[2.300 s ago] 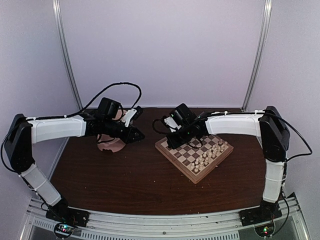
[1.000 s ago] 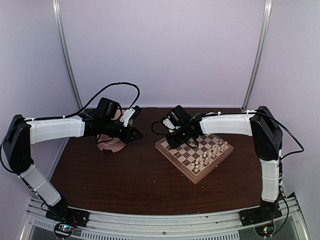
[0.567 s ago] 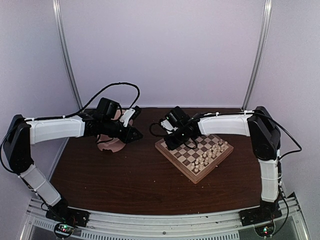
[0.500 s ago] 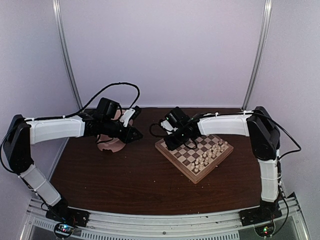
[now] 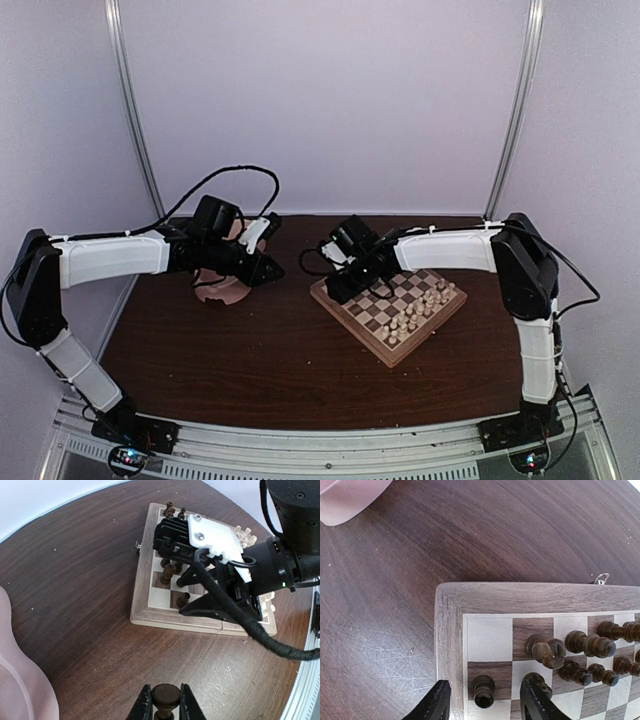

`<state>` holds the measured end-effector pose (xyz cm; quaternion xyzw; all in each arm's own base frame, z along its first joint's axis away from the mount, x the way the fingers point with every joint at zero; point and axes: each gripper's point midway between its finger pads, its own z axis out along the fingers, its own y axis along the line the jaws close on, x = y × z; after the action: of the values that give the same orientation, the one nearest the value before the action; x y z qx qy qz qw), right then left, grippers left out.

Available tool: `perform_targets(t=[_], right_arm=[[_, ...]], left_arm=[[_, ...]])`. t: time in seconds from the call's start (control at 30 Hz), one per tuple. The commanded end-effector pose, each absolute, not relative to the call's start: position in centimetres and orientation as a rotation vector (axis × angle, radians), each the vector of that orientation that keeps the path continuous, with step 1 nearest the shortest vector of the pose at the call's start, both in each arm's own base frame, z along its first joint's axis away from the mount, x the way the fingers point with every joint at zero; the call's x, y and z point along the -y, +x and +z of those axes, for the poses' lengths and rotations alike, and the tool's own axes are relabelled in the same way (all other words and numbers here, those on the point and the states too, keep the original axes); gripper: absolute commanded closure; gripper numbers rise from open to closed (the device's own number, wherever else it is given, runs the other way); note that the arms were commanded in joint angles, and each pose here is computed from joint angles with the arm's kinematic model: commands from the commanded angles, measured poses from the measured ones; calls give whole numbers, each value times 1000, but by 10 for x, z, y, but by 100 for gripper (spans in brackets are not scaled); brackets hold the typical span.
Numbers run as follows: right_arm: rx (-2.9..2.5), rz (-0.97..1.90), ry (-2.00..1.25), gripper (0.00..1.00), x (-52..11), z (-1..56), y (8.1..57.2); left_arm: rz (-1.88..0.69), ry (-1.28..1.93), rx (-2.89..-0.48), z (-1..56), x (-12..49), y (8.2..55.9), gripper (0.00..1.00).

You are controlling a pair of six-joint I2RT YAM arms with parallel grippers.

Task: Set up the chess pieces on the board
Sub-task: Place the pawn at a7, then pass from the left arm to the right

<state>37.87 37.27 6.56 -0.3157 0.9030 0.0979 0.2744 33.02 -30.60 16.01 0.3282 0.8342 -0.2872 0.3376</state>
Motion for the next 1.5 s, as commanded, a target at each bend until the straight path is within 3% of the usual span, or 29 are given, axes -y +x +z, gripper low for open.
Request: perform_targets(t=[0.0,0.3,0.6,1.0,1.47], right_arm=[[-2335,317,-840,48,-381,109,380],[-2053,595,-818,47,-397,198,349],[-1695,774,-711,46,-408,280,318],[-1531,617,-773,47,-431,308,312],[-1520,504,-737,57,-447,307,333]], left_arm=[[-736,744,-2201,178,303,343,85],[-979,279,-2278,216,309,354,85],[-1509,-136,-1962,304,325,361,85],[-1701,-339,-1864,321,325,356,84],[-1751,-355,-1878,316,329,348,84]])
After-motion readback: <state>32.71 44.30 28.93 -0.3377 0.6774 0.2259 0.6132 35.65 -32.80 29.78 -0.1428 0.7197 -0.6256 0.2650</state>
